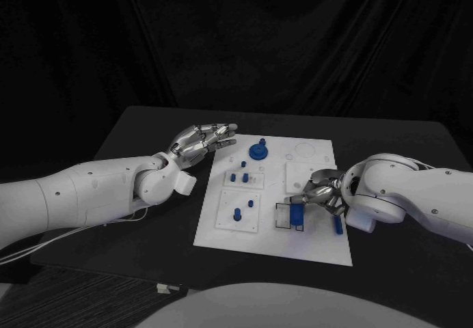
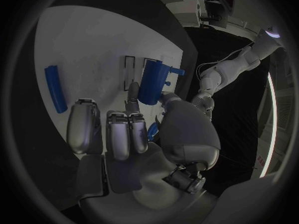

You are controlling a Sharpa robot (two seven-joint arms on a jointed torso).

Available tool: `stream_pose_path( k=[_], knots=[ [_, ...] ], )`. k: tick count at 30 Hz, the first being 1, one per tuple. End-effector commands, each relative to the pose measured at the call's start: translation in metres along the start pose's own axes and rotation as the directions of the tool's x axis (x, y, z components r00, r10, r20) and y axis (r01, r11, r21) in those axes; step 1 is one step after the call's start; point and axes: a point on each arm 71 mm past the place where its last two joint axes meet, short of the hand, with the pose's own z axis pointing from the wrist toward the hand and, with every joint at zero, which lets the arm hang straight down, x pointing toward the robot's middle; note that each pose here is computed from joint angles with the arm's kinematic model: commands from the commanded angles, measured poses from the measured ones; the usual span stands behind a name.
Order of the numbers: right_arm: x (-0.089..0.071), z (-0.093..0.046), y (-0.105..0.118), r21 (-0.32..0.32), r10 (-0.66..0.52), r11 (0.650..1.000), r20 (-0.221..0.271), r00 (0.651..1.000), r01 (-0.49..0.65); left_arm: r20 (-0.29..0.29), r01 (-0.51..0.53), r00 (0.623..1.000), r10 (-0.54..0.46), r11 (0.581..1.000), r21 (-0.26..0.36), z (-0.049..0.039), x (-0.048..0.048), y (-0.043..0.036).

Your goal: Assemble the parts on the task board

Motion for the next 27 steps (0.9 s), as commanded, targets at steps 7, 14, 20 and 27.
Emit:
stream_pose_path(
  k=[7,14,20,27],
  knots=[
    [0.0076,0.0070,0.0035,0.009,-0.006,1.000,-0.038,0.999,0.006,-0.011,0.017,1.000,-0.017,1.000,0.008,0.0002,0.0018,-0.0002],
    [0.0081,0.0091,0.0032,0.016,-0.009,1.000,-0.044,0.999,0.010,-0.010,0.017,1.000,-0.017,1.000,0.006,-0.0004,0.0009,-0.0003],
    [0.0088,0.0103,0.0038,0.017,-0.008,1.000,-0.045,0.999,0.009,-0.010,0.017,1.000,-0.017,1.000,0.006,-0.0010,0.0006,-0.0006],
    [0.0089,0.0110,0.0040,0.017,-0.005,1.000,-0.041,0.999,0.006,-0.010,0.017,1.000,-0.017,1.000,0.005,-0.0016,-0.0002,-0.0008]
  ],
)
